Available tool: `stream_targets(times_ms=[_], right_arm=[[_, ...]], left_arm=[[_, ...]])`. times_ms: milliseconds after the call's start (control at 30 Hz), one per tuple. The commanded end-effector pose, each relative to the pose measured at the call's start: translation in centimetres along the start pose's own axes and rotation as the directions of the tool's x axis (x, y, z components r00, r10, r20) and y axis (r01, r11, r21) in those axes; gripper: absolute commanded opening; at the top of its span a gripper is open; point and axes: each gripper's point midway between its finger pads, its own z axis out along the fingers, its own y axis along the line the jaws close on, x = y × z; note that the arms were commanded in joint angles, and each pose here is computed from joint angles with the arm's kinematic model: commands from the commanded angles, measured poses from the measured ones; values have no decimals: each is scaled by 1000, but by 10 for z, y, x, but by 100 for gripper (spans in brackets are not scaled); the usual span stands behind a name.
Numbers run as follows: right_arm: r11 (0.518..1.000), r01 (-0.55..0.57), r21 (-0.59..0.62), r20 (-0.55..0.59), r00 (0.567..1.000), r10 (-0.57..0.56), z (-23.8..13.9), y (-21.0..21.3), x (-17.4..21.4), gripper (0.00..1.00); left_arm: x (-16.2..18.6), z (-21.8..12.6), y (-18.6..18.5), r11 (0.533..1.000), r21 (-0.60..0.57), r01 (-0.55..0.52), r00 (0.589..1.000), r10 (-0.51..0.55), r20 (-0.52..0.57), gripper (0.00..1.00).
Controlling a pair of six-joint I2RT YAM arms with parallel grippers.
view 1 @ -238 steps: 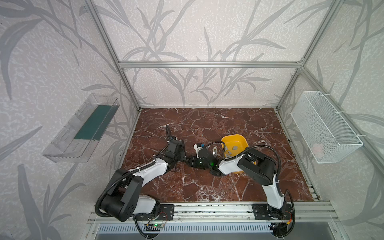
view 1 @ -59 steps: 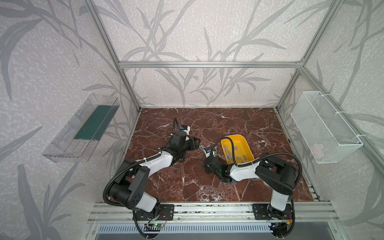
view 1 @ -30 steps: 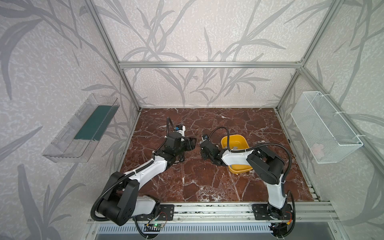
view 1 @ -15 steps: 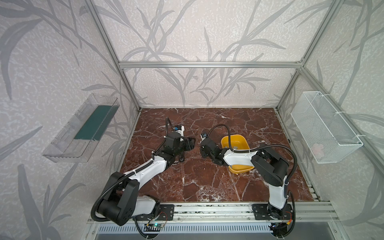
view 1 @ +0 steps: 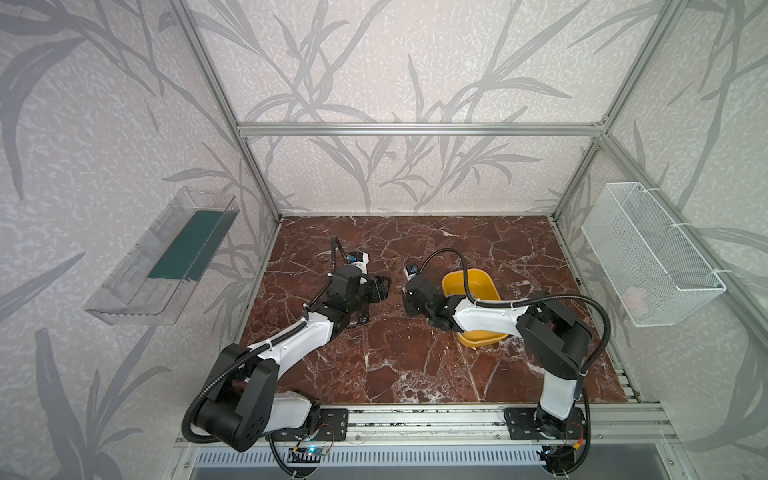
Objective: Load the staples into the stapler
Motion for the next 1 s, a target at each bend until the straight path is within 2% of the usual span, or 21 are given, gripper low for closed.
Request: stream_targets(times_ms=[0, 133, 333, 633, 700, 767, 867, 967], right_arm=[[998, -6, -64, -26, 1000, 4, -30, 15, 3, 20], [990, 39, -135, -29, 999, -44, -54, 31, 20, 21], [988, 65, -142, -64, 995, -75, -71, 36, 50, 22], [981, 100, -165, -48, 993, -109, -75, 39, 80, 25], [975, 114, -190, -36, 992, -123, -77, 42, 82, 29], [971, 136, -199, -26, 989, -144, -80, 43, 80, 37], [973, 149, -177, -18, 988, -154, -87, 36, 76, 52], [971, 163, -175, -24, 985, -170, -95, 34, 75, 61]], left_arm=[[-3, -1, 0, 1000, 7, 2, 1000, -2, 9, 62], [2, 9, -5, 999, 39, 3, 1000, -2, -22, 62], [17, 20, -8, 997, 79, 24, 997, -18, -78, 62], [44, 25, -20, 984, 160, 84, 989, -63, -134, 59], [51, 22, -27, 977, 205, 56, 988, -25, -152, 57], [56, 17, -33, 965, 261, -19, 988, 57, -140, 56], [54, 16, -24, 968, 216, -128, 981, 155, -114, 57], [50, 11, -35, 937, 277, -214, 969, 239, -58, 58]])
